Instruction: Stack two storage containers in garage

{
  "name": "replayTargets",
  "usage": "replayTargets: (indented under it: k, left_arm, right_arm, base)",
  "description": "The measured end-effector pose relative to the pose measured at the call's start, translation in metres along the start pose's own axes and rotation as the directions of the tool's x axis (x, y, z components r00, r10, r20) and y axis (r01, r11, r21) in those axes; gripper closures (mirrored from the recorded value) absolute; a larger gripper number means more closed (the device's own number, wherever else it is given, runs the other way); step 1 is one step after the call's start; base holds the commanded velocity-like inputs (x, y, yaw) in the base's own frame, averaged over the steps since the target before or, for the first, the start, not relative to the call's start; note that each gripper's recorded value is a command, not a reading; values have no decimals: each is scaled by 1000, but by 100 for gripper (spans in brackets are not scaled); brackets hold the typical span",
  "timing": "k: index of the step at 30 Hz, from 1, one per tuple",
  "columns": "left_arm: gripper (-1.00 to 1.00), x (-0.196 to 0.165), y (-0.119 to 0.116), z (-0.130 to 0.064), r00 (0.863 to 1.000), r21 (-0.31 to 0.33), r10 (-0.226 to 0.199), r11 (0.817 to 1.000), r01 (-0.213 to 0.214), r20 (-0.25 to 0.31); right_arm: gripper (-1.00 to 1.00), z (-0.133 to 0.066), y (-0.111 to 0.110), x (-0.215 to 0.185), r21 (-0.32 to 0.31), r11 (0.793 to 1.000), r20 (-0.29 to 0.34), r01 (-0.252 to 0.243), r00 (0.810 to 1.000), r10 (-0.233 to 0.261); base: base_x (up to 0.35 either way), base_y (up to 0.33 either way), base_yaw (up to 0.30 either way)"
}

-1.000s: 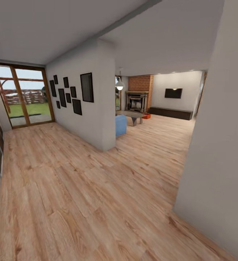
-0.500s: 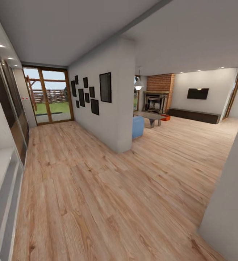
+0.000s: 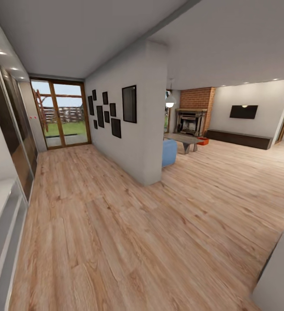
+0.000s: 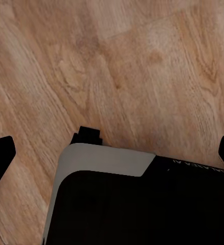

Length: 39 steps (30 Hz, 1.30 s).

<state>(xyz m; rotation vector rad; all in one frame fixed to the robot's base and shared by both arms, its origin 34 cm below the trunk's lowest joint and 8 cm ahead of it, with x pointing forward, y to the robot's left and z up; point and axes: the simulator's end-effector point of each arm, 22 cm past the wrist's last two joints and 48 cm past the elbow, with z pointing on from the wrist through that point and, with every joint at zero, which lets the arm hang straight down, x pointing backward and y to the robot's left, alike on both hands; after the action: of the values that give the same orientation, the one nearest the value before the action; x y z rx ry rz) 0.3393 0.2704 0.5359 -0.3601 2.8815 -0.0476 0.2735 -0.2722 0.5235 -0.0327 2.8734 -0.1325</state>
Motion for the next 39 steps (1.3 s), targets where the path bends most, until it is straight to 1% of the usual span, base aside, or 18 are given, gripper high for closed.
replayTargets:
  k: [8, 18, 28, 35, 39]
  left_arm:
    - [-100, 0, 0, 0, 1000, 0, 0, 1000, 0, 0]
    - [-100, 0, 1, 0, 1000, -1, 0, 1000, 0, 0]
    - [-100, 0, 0, 0, 1000, 0, 0, 1000, 0, 0]
    - [-100, 0, 0, 0, 1000, 0, 1, 1000, -1, 0]
    - [-100, 0, 0, 0, 1000, 0, 1, 1000, -1, 0]
  right_arm:
    - [-100, 0, 2, 0, -2, 1000, 0, 2, 1000, -2]
    - [-100, 0, -2, 1, 10, 1000, -3, -17, 1000, 17]
    - [-100, 0, -3, 1, 13, 1000, -6, -21, 1000, 21]
    - [-100, 0, 2, 1, 3, 1000, -2, 4, 1000, -4]
    - [-100, 0, 2, 0, 2, 1000, -1, 6, 1000, -6]
  base:
    - [324, 0, 0]
    - [324, 0, 0]
    - [324, 0, -2]
    - [324, 0, -165]
    - [324, 0, -265]
